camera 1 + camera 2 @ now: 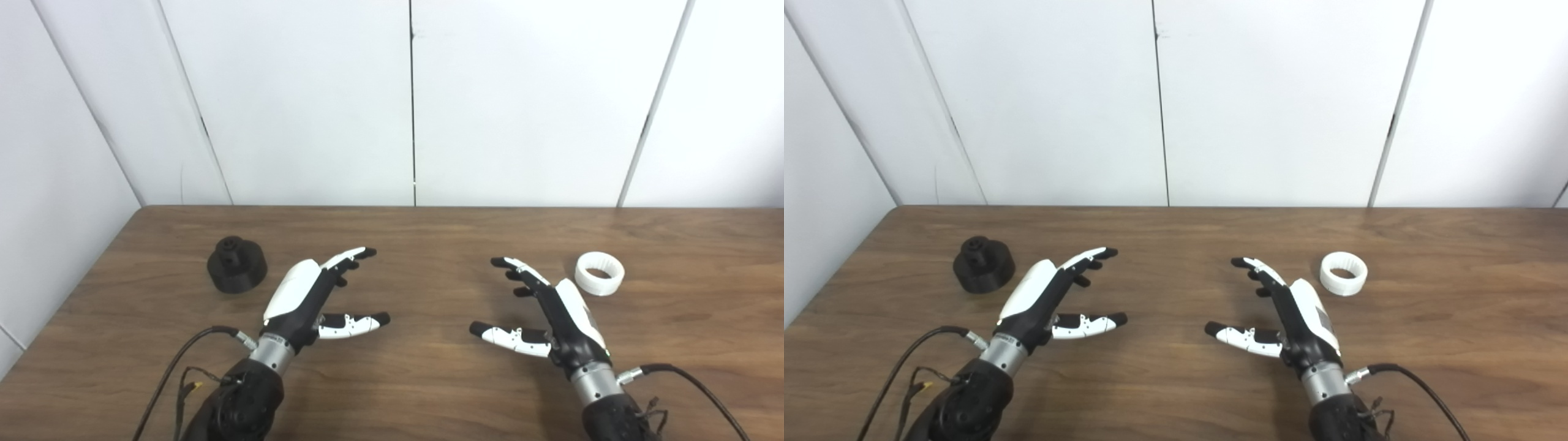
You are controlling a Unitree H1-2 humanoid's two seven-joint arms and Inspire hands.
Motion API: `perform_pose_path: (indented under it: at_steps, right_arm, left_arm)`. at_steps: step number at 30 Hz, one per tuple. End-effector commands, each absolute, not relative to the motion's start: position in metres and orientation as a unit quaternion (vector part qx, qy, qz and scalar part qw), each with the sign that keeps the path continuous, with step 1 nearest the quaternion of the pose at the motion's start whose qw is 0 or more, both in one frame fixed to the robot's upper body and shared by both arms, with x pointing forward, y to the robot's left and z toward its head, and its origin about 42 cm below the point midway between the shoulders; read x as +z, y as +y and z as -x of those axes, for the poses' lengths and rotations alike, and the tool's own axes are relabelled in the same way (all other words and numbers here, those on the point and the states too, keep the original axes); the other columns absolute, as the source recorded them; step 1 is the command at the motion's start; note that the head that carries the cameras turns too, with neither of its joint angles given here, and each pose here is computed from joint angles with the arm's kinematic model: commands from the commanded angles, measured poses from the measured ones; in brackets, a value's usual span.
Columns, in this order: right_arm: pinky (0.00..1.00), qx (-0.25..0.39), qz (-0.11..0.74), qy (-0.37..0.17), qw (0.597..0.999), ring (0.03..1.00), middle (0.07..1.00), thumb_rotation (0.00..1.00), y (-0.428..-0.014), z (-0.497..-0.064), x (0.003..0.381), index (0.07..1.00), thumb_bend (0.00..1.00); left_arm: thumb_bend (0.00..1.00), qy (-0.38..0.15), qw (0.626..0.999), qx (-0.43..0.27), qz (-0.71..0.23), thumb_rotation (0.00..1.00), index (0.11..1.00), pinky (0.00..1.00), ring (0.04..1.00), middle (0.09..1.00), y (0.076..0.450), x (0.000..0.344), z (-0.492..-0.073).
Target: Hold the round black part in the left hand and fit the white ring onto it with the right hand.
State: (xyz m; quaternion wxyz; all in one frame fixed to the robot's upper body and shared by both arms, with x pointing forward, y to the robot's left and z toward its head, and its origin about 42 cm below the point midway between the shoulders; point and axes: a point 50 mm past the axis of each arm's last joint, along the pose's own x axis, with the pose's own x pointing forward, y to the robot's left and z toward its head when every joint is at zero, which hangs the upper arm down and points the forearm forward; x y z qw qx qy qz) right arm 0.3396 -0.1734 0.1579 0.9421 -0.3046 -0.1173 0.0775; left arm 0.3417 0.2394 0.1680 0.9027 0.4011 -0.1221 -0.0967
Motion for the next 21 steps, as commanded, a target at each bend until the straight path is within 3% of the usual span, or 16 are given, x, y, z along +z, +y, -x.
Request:
perform_pose_path:
  at_steps: [1, 13, 21]
  right_arm:
    - [0.76, 0.07, 0.303, -0.157, 0.937, 0.852, 0.895, 0.37, -0.172, -0.346, 0.179, 0.841, 0.79]
    - [0.75, 0.07, 0.307, -0.158, 0.936, 0.841, 0.888, 0.31, -0.176, -0.346, 0.18, 0.838, 0.76]
    - [0.73, 0.07, 0.308, -0.154, 0.936, 0.839, 0.886, 0.36, -0.189, -0.345, 0.176, 0.835, 0.82]
  left_arm:
    - [0.72, -0.17, 0.896, -0.084, -0.402, 0.36, 0.849, 0.7, 0.835, 0.881, 0.238, 0.192, -0.352]
    - [0.69, -0.164, 0.897, -0.082, -0.403, 0.39, 0.852, 0.72, 0.844, 0.886, 0.234, 0.19, -0.35]
    - [0.69, -0.165, 0.895, -0.082, -0.406, 0.42, 0.855, 0.71, 0.849, 0.89, 0.221, 0.183, -0.35]
